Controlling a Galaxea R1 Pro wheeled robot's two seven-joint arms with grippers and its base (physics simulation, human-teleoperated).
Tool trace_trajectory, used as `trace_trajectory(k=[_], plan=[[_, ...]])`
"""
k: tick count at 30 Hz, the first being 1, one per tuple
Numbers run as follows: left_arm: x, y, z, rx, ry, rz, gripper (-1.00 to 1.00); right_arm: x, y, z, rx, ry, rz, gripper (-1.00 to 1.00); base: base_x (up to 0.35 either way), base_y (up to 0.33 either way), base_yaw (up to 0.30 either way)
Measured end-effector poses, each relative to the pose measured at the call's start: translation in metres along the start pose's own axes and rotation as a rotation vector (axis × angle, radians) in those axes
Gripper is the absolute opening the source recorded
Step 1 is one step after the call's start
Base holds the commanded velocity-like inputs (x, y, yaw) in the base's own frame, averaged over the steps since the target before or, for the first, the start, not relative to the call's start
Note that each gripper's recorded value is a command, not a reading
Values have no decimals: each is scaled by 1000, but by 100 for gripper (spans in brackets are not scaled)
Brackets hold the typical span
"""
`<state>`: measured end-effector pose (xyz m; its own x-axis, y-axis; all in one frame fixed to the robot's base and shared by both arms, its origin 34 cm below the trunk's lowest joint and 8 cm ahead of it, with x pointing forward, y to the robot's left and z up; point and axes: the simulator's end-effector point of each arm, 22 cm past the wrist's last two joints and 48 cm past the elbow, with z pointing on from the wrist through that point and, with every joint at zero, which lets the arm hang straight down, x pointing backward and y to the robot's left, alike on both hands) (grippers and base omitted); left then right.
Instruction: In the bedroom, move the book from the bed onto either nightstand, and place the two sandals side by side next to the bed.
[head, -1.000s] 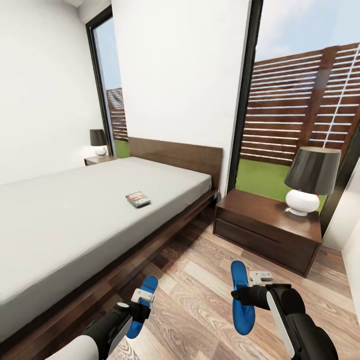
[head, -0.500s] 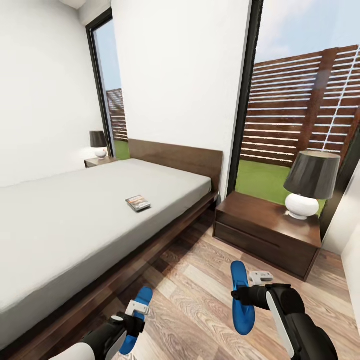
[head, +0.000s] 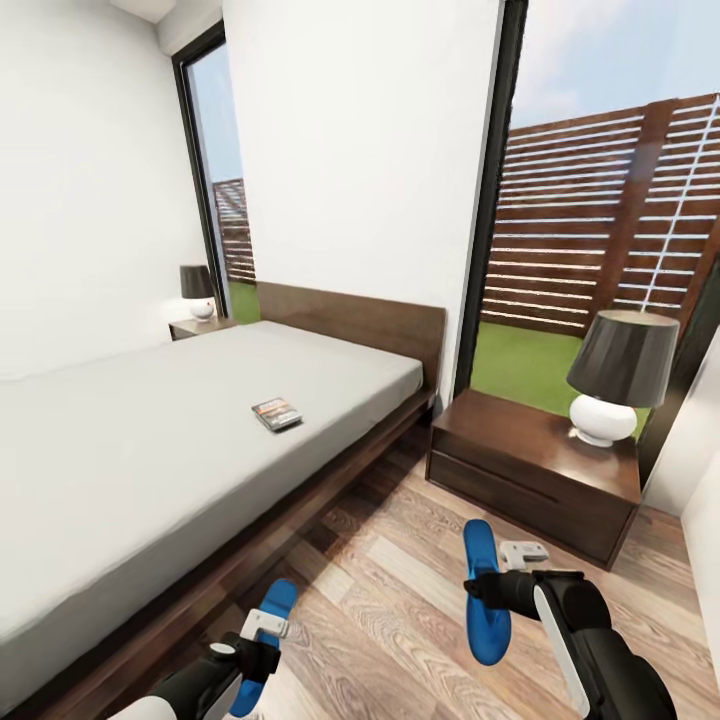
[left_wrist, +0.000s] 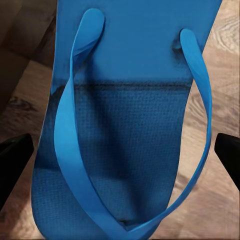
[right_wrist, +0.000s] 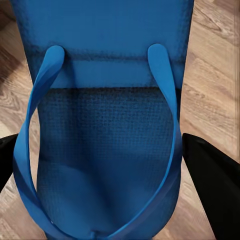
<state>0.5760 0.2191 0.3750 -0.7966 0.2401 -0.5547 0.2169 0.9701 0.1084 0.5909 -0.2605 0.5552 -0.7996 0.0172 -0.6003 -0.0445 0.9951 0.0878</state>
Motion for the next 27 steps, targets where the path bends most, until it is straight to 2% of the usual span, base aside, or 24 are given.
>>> trace_trajectory(k=[16, 20, 27], plan=[[-14, 12, -24, -9, -7, 2, -100, -23, -2, -17, 8, -7, -4, -100, 0, 0, 0], [-6, 13, -30, -9, 12, 1, -100, -28, -3, -22, 10, -4, -4, -100, 0, 0, 0], [-6, 17, -40, -12, 14, -1, -100, -24, -4, -24, 13, 35, 2, -100, 0, 0, 0]])
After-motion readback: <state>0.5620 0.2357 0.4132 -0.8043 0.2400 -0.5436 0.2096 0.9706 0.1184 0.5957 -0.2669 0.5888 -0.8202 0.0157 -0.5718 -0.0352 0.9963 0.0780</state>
